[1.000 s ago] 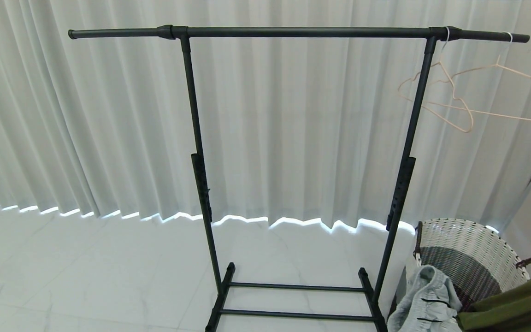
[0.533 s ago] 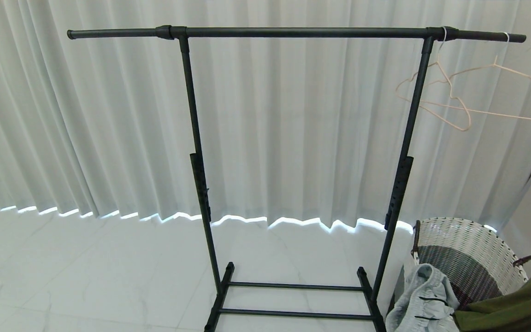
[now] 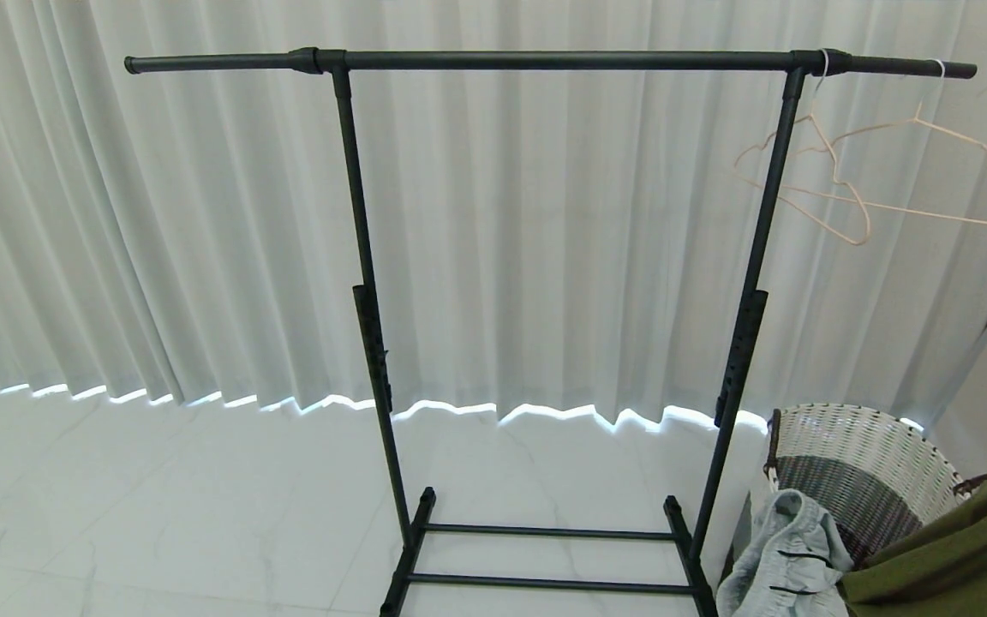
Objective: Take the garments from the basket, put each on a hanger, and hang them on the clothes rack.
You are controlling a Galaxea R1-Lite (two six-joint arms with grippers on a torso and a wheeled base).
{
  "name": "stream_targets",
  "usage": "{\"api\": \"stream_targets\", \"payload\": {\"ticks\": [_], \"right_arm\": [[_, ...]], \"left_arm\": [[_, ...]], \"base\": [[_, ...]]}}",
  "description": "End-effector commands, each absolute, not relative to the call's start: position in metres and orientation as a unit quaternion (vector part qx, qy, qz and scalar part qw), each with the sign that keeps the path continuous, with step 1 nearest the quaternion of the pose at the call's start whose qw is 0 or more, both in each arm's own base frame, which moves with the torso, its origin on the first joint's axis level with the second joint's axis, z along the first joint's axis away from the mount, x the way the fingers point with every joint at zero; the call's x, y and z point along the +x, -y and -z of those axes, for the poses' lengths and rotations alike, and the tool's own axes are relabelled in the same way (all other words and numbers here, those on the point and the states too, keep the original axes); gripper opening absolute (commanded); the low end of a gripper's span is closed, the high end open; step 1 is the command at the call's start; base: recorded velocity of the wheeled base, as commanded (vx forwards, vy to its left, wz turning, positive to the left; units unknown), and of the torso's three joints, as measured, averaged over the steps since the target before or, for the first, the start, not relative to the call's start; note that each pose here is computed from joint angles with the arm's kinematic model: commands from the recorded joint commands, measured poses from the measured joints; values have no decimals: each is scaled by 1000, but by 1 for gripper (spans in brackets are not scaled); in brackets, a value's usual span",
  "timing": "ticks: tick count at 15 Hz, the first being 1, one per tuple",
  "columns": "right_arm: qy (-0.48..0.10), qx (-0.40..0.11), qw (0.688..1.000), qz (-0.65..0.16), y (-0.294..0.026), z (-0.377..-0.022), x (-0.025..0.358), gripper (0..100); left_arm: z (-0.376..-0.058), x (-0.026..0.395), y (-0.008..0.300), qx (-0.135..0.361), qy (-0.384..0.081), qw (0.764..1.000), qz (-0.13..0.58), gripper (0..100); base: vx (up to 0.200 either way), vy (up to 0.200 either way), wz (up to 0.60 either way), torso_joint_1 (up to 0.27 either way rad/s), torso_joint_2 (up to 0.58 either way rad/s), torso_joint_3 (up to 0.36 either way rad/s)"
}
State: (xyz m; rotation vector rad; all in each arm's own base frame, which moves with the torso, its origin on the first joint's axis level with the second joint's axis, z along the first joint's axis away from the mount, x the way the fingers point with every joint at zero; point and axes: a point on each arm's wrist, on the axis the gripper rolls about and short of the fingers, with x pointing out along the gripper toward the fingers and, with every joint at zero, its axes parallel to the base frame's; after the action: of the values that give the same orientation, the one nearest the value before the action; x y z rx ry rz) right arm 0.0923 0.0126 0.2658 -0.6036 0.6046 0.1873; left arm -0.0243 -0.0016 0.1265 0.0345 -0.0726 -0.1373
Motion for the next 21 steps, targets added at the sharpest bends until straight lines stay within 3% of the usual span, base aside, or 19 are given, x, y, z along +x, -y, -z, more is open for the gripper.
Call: {"api": "stream_targets", "payload": {"ticks": [1,5,7,10,13,17,19,21], "right_arm": [[-268,-286,912,-119,-20,-276,92,0],[-220,-275,924,-151,-30,-302,95,0],[-205,-270,928,-153,-31,-312,97,0],[-196,-263,926,-189,-42,-317,102,0],[-199,-225,924,-236,-57,-317,101,0],[-203,-201,918,-274,-70,-317,99,0],[-208,-187,914,-295,-79,-316,99,0],[-223,-166,908,-313,-89,-313,100,0]], "left_arm": [[-189,10,5,17,-14,989,143,100],[-236,76,31,17,-87,959,267,100],[-239,92,50,26,-112,940,322,100],[-218,109,86,33,-196,901,387,100],[-207,113,118,1,-240,886,397,100],[-195,105,191,2,-233,881,412,100],[-180,97,211,9,-258,876,407,100],[-162,84,255,-20,-277,868,411,100]], "base": [[0,0,0,0,0,0],[0,0,0,0,0,0],[0,0,0,0,0,0],[0,0,0,0,0,0],[0,0,0,0,0,0],[0,0,0,0,0,0],[0,0,0,0,0,0],[0,0,0,0,0,0]]}}
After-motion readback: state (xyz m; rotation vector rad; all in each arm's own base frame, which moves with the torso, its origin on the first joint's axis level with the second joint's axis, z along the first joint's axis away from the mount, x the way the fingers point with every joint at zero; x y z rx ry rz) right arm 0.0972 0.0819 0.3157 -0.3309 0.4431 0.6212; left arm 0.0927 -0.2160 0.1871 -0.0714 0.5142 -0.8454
